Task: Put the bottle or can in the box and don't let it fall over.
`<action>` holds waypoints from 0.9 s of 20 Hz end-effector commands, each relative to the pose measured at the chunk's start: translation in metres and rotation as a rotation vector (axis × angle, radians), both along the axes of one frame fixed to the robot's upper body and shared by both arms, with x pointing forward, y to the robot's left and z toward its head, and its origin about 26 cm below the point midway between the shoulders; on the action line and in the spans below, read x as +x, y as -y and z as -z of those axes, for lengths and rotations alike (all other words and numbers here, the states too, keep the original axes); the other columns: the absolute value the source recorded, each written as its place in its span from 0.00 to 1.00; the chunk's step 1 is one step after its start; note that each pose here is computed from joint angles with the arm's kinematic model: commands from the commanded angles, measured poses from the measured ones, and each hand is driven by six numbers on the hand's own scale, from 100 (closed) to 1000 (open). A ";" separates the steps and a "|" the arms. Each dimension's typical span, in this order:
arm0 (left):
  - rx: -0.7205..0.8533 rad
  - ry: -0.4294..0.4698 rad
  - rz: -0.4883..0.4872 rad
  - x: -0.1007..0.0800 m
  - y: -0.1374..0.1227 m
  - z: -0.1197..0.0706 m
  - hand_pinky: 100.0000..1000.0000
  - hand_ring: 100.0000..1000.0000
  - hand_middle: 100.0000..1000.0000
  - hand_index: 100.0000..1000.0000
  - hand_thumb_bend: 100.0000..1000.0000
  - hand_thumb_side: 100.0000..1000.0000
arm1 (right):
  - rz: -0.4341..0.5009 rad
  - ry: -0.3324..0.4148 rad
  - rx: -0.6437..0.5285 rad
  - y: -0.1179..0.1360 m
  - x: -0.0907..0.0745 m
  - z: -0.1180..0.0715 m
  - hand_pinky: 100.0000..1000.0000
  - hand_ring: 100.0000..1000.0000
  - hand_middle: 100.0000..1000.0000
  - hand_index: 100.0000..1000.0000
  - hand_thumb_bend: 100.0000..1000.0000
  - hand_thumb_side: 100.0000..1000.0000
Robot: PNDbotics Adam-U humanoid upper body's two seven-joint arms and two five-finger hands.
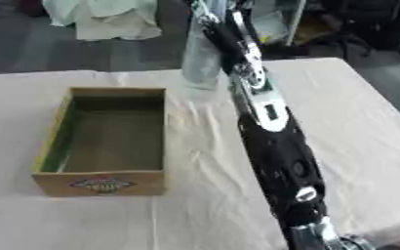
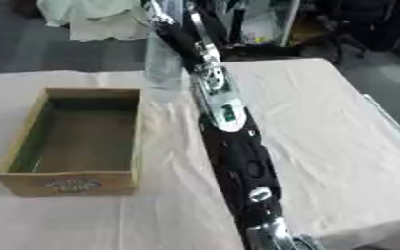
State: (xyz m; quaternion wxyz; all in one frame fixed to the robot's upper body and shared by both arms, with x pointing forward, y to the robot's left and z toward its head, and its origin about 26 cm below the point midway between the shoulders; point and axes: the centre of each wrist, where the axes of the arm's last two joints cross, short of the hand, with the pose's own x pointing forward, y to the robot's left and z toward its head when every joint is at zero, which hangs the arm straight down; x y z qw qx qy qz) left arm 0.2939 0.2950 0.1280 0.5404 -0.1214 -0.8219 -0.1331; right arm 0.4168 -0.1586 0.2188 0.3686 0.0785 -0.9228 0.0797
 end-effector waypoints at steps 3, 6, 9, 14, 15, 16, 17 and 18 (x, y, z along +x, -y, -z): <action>-0.013 0.022 0.021 0.003 0.004 -0.009 1.00 1.00 1.00 0.74 0.01 0.79 | -0.004 0.106 -0.006 -0.046 -0.010 -0.015 0.05 0.08 0.03 0.07 0.00 0.41; -0.022 0.026 0.029 0.004 0.006 -0.010 1.00 1.00 1.00 0.74 0.01 0.79 | -0.017 0.125 0.008 -0.067 -0.016 -0.010 0.06 0.08 0.03 0.07 0.00 0.41; -0.031 0.029 0.034 0.005 0.008 -0.012 1.00 1.00 1.00 0.74 0.02 0.79 | -0.010 0.158 -0.016 -0.084 -0.020 -0.001 0.07 0.10 0.05 0.08 0.00 0.41; -0.044 0.033 0.041 0.007 0.010 -0.014 1.00 1.00 1.00 0.74 0.02 0.79 | 0.010 0.134 -0.066 -0.103 -0.023 0.026 0.10 0.13 0.07 0.09 0.00 0.32; -0.046 0.033 0.042 0.007 0.010 -0.014 1.00 1.00 1.00 0.74 0.02 0.79 | 0.013 0.122 -0.078 -0.107 -0.023 0.032 0.10 0.14 0.08 0.09 0.00 0.41; -0.049 0.034 0.043 0.007 0.011 -0.014 1.00 1.00 1.00 0.74 0.02 0.79 | 0.018 0.111 -0.087 -0.111 -0.024 0.037 0.10 0.14 0.08 0.09 0.00 0.41; -0.052 0.034 0.044 0.008 0.011 -0.015 1.00 1.00 1.00 0.74 0.02 0.79 | 0.024 0.099 -0.095 -0.114 -0.025 0.042 0.10 0.14 0.08 0.09 0.00 0.41; -0.055 0.036 0.045 0.008 0.012 -0.015 1.00 1.00 1.00 0.74 0.02 0.79 | 0.031 0.090 -0.101 -0.118 -0.026 0.046 0.10 0.14 0.08 0.09 0.00 0.41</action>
